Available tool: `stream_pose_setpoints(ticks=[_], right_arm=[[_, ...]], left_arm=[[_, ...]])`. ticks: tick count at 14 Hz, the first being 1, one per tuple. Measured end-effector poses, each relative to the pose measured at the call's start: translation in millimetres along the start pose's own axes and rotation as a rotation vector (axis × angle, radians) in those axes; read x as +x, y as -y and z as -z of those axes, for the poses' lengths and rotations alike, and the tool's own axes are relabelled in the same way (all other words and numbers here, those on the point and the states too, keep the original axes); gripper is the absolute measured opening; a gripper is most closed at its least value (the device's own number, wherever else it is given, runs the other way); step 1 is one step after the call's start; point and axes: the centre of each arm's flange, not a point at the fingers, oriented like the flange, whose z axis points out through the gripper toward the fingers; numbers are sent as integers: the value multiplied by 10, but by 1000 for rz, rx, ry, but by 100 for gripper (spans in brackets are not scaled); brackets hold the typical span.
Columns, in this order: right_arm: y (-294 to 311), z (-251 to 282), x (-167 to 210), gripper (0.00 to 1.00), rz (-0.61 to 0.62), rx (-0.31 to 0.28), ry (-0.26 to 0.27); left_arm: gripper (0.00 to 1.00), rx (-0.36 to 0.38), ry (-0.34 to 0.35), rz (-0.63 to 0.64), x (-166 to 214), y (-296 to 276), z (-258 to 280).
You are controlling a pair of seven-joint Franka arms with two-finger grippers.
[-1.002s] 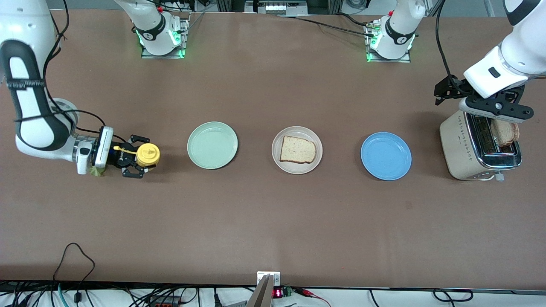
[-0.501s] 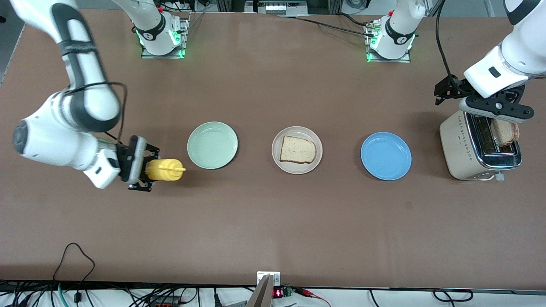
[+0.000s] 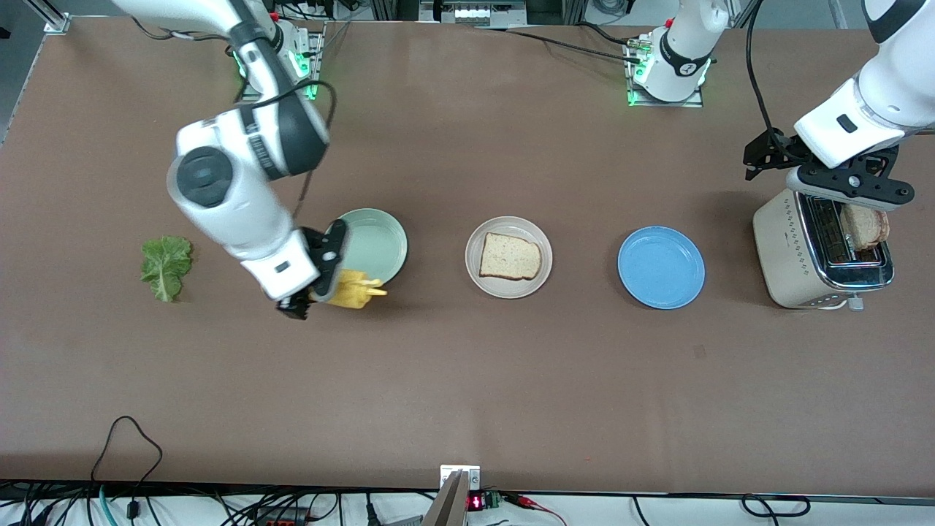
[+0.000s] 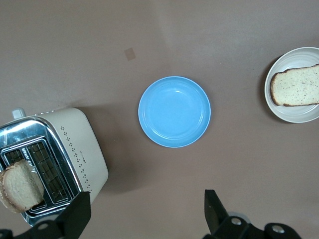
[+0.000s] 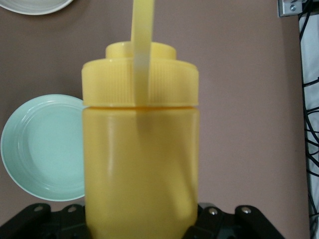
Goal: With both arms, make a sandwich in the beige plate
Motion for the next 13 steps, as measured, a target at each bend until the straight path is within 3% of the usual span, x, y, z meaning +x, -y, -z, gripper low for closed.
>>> stream_pose_setpoints(ticks=[7,11,13], right_arm=[[1147,-546,1417,42,105,-202,234],[1786,-1006,2016,42,137,-300,382],[2017,-1234,2221,42,128,-342,426]], left_arm=[[100,-1,5,0,-6,1,-5],[100,-1,6,0,-7,1,-5],[100,-1,6,0,-7,1,-5]])
